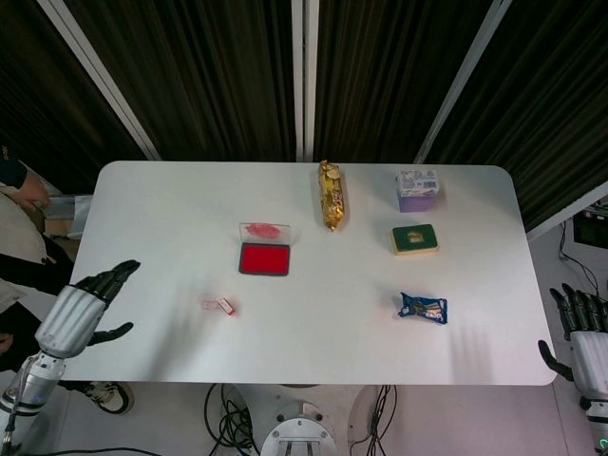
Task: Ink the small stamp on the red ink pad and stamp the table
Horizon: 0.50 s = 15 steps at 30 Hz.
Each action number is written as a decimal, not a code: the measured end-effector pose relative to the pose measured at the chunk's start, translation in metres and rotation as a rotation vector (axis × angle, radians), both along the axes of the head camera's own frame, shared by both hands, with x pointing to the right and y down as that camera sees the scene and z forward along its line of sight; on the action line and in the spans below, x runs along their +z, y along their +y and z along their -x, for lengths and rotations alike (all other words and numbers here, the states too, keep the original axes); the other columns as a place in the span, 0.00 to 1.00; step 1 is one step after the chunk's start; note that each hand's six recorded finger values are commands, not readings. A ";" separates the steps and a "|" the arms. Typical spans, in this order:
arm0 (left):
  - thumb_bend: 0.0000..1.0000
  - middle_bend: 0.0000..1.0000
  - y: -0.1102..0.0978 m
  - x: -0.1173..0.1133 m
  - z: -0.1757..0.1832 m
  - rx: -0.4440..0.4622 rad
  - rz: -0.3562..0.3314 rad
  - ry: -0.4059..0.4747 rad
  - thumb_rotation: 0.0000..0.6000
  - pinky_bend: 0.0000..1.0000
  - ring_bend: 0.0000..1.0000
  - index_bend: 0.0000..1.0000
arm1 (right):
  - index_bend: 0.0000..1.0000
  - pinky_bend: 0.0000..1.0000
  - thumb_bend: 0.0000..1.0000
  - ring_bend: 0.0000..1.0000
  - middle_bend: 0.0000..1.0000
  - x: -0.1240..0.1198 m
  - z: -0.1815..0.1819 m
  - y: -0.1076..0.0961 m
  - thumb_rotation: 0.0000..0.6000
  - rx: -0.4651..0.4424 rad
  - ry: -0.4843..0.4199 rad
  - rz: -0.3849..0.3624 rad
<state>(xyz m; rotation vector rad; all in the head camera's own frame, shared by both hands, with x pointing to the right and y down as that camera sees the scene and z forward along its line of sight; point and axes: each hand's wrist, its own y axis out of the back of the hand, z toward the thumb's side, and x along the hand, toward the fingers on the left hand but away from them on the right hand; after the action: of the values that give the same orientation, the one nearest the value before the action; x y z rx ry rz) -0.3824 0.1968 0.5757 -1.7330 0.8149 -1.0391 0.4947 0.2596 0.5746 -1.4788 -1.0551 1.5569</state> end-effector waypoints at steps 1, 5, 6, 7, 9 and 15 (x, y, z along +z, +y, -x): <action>0.08 0.33 -0.002 0.003 -0.006 0.020 0.007 0.006 1.00 0.95 0.85 0.07 | 0.00 0.00 0.26 0.00 0.00 0.000 0.000 0.000 1.00 0.003 0.000 0.001; 0.09 0.31 -0.006 0.020 -0.033 0.113 0.059 0.004 1.00 0.97 0.88 0.08 | 0.00 0.00 0.26 0.00 0.00 0.001 -0.001 0.002 1.00 0.007 0.004 0.006; 0.09 0.29 -0.007 0.027 -0.042 0.146 0.076 -0.005 1.00 0.97 0.88 0.10 | 0.00 0.00 0.26 0.00 0.00 0.001 -0.002 0.002 1.00 0.008 0.004 0.007; 0.09 0.27 -0.007 0.033 -0.048 0.171 0.088 -0.013 1.00 0.97 0.88 0.11 | 0.00 0.00 0.26 0.00 0.00 0.000 -0.002 0.002 1.00 0.009 0.005 0.007; 0.09 0.24 -0.007 0.045 -0.062 0.223 0.117 -0.033 1.00 0.97 0.87 0.14 | 0.00 0.00 0.26 0.00 0.00 0.000 -0.003 0.001 1.00 0.011 0.008 0.006; 0.09 0.18 -0.007 0.079 -0.092 0.326 0.184 -0.067 1.00 0.97 0.87 0.14 | 0.00 0.00 0.26 0.00 0.00 -0.002 -0.006 -0.001 1.00 0.017 0.009 0.001</action>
<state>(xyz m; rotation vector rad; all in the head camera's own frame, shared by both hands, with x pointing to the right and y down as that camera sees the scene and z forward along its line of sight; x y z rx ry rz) -0.2903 0.1899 0.6544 -1.8974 0.3859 -0.9652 0.5002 0.2583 0.5724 -1.4650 -1.0648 1.5748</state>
